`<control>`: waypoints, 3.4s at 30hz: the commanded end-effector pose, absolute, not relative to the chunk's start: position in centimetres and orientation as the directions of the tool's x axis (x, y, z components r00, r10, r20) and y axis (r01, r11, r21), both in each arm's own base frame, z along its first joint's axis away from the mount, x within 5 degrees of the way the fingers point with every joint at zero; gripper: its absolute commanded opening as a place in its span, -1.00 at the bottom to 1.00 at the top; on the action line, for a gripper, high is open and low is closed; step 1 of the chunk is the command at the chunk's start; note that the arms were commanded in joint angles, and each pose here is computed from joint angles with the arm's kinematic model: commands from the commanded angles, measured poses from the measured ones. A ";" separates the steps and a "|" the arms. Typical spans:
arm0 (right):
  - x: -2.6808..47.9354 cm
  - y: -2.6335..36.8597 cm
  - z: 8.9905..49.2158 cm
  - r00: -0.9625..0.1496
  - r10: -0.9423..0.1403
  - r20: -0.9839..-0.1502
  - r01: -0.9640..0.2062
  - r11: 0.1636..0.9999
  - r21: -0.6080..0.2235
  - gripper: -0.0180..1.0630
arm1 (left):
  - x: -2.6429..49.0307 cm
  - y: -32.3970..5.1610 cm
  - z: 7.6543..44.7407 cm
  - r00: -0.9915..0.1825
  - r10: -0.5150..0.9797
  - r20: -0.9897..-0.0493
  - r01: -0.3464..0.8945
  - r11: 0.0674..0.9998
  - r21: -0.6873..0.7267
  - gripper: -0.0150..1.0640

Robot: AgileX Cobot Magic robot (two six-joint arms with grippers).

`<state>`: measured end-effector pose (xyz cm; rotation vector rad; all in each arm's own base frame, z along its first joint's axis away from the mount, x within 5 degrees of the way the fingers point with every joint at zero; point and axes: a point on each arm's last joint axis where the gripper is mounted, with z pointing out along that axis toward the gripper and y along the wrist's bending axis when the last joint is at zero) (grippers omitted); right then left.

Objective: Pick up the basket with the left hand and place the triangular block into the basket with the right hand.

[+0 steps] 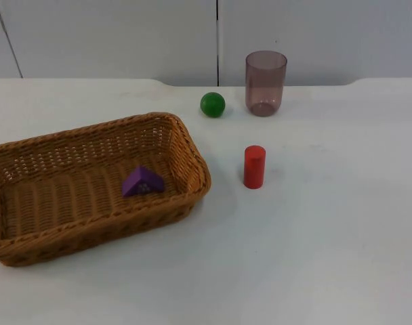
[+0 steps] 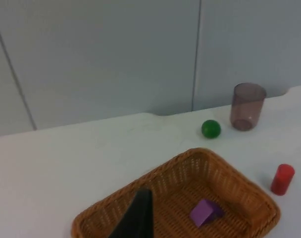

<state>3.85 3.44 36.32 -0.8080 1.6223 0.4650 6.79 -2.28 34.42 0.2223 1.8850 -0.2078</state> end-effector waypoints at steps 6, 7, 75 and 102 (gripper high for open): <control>2.5 1.7 34.0 -0.105 -0.223 -0.969 -0.717 0.693 -0.081 0.38 | 3.0 -1.2 32.2 -0.360 0.033 -0.932 0.150 0.988 -0.023 0.75; 2.2 1.4 33.9 -0.115 -0.219 -0.969 -0.715 0.696 -0.072 0.38 | 2.6 -1.1 32.1 -0.366 0.035 -0.930 0.137 0.990 -0.017 0.75; -0.4 -0.7 28.0 -0.326 -0.321 -0.889 -0.741 0.671 0.029 0.98 | -0.5 0.0 27.5 -0.471 0.040 -0.881 0.036 0.999 0.026 0.98; -0.5 -0.6 28.0 -0.394 -0.233 -0.889 -0.562 0.827 0.033 0.98 | -0.5 0.0 27.5 -0.471 0.039 -0.881 0.036 0.999 0.025 0.98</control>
